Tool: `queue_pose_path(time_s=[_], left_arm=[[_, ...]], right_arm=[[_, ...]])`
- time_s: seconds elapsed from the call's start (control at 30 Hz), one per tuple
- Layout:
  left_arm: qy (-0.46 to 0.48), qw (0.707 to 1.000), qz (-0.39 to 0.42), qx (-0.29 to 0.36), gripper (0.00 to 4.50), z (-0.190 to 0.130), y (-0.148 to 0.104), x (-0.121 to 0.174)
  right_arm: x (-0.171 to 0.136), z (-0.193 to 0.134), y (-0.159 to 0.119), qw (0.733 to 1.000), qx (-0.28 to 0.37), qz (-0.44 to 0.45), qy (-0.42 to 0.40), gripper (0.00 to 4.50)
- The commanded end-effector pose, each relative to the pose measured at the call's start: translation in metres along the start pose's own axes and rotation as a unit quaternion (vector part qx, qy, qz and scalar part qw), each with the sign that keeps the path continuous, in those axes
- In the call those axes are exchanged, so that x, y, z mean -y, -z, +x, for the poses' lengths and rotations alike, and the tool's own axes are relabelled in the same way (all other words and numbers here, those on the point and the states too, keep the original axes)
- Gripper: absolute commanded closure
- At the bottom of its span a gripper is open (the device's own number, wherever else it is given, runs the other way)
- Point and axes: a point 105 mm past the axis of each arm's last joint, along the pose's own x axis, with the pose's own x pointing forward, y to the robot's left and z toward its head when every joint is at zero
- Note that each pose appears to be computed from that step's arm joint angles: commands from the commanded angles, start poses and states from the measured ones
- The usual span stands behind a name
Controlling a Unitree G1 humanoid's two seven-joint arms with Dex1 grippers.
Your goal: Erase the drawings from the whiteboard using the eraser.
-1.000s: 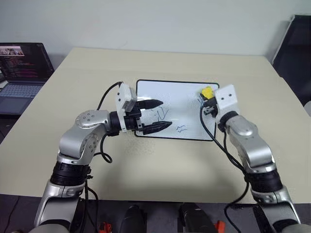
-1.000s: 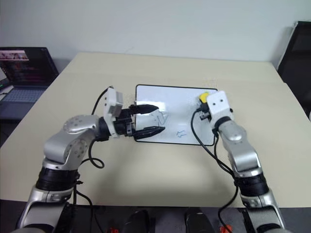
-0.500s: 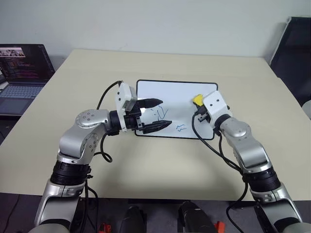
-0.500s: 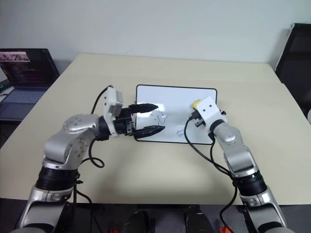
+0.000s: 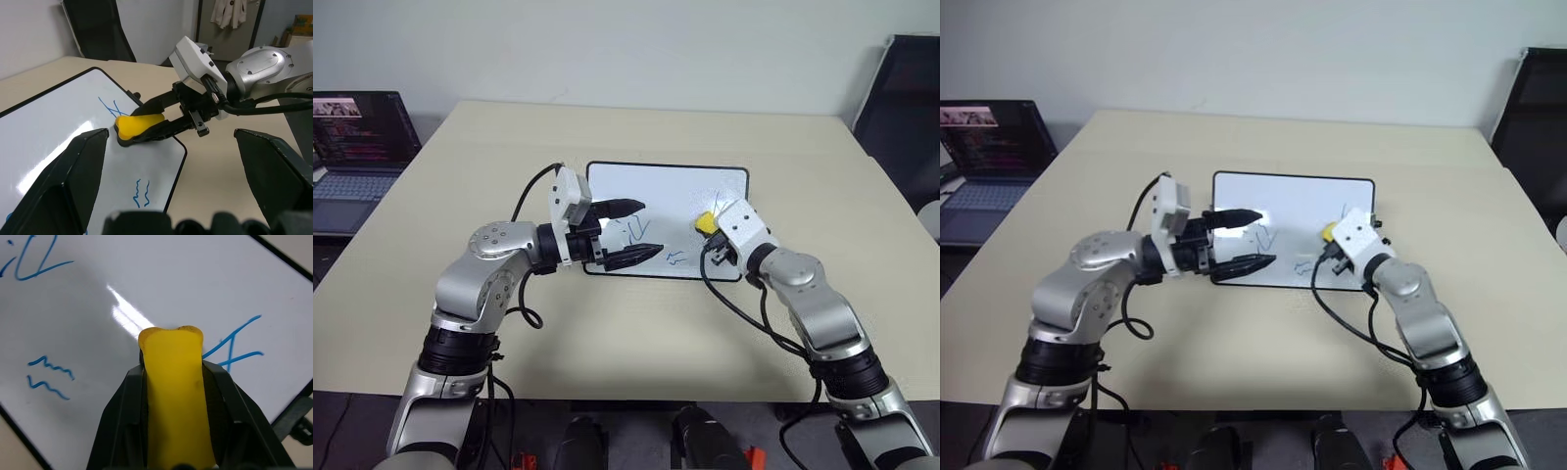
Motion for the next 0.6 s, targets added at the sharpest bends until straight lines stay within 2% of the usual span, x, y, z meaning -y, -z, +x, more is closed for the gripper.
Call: queue_pose_path(time_s=[0.03,0.1,0.2,0.4,0.6], left_arm=[[0.01,1.0,0.023,0.019,0.0,0.004,-0.015,0.005],[0.012,1.0,0.021,0.019,0.0,0.004,-0.014,0.007],[0.014,1.0,0.019,0.017,0.0,0.004,-0.013,0.008],[0.014,1.0,0.016,0.016,0.0,0.004,-0.011,0.01],[0.012,1.0,0.016,0.018,0.0,0.004,-0.012,0.008]], right_arm=[[0.028,0.002,0.0,0.997,-0.007,-0.014,0.073,3.33],[0.051,0.003,-0.013,0.991,0.016,-0.021,0.13,3.33],[0.06,0.006,-0.017,0.988,0.024,-0.021,0.149,3.33],[0.043,0.01,-0.003,0.995,-0.003,-0.019,0.097,3.33],[0.023,-0.006,0.019,0.998,-0.046,-0.04,0.023,3.33]])
